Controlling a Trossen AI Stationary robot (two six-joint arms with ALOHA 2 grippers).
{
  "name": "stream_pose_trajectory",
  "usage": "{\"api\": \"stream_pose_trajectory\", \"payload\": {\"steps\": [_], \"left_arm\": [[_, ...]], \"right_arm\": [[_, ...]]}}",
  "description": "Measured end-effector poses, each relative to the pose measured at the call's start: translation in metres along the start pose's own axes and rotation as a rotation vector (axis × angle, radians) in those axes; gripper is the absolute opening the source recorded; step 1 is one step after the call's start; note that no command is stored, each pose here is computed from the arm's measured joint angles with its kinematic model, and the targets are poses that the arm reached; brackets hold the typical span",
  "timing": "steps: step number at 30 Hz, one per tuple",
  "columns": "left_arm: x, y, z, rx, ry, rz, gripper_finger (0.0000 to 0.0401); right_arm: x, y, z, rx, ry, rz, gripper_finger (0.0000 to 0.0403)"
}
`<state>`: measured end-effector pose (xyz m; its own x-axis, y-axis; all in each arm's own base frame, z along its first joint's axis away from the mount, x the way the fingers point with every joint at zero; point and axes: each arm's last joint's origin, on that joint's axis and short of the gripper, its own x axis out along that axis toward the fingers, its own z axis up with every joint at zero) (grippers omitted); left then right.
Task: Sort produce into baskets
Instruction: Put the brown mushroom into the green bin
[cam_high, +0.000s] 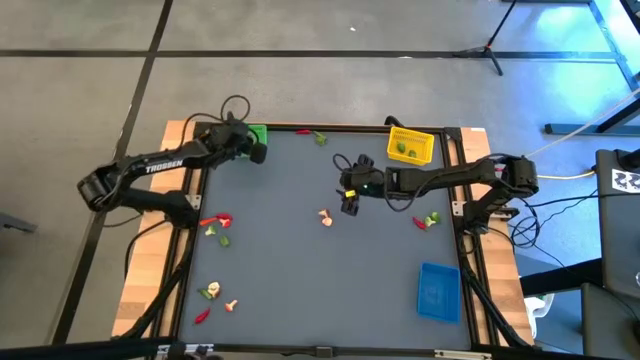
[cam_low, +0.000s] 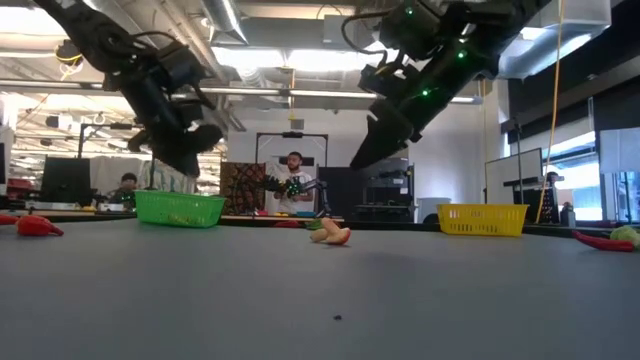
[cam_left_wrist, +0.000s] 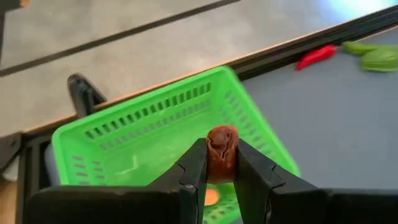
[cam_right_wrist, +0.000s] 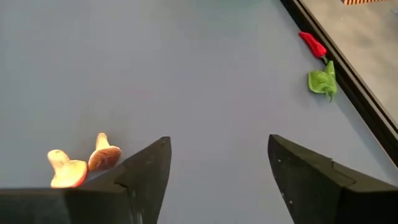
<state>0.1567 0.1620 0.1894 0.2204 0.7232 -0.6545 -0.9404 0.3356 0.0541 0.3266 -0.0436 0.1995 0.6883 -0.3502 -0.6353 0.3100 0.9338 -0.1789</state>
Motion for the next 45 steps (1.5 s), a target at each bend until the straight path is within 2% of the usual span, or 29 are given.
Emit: {"api": "stream_pose_trajectory", "payload": {"steps": [8, 21, 30, 37, 45], "left_arm": [[0.023, 0.006, -0.005, -0.003, 0.063, 0.035, 0.0062], [0.025, 0.013, -0.003, -0.006, 0.060, 0.058, 0.0091], [0.025, 0.016, -0.005, -0.011, 0.090, 0.050, 0.0173], [0.007, 0.011, -0.006, -0.014, 0.108, -0.011, 0.0200], [-0.028, -0.001, 0.003, -0.008, -0.020, -0.127, 0.0200]], "right_arm": [[0.000, 0.001, 0.000, -0.003, 0.004, 0.003, 0.0269], [0.000, 0.001, -0.001, -0.005, 0.011, 0.003, 0.0269], [0.000, 0.002, 0.000, -0.008, -0.005, 0.021, 0.0269], [0.000, 0.002, 0.000, -0.004, -0.004, 0.038, 0.0269], [0.000, 0.002, 0.004, 0.030, -0.040, 0.039, 0.0269]]}}
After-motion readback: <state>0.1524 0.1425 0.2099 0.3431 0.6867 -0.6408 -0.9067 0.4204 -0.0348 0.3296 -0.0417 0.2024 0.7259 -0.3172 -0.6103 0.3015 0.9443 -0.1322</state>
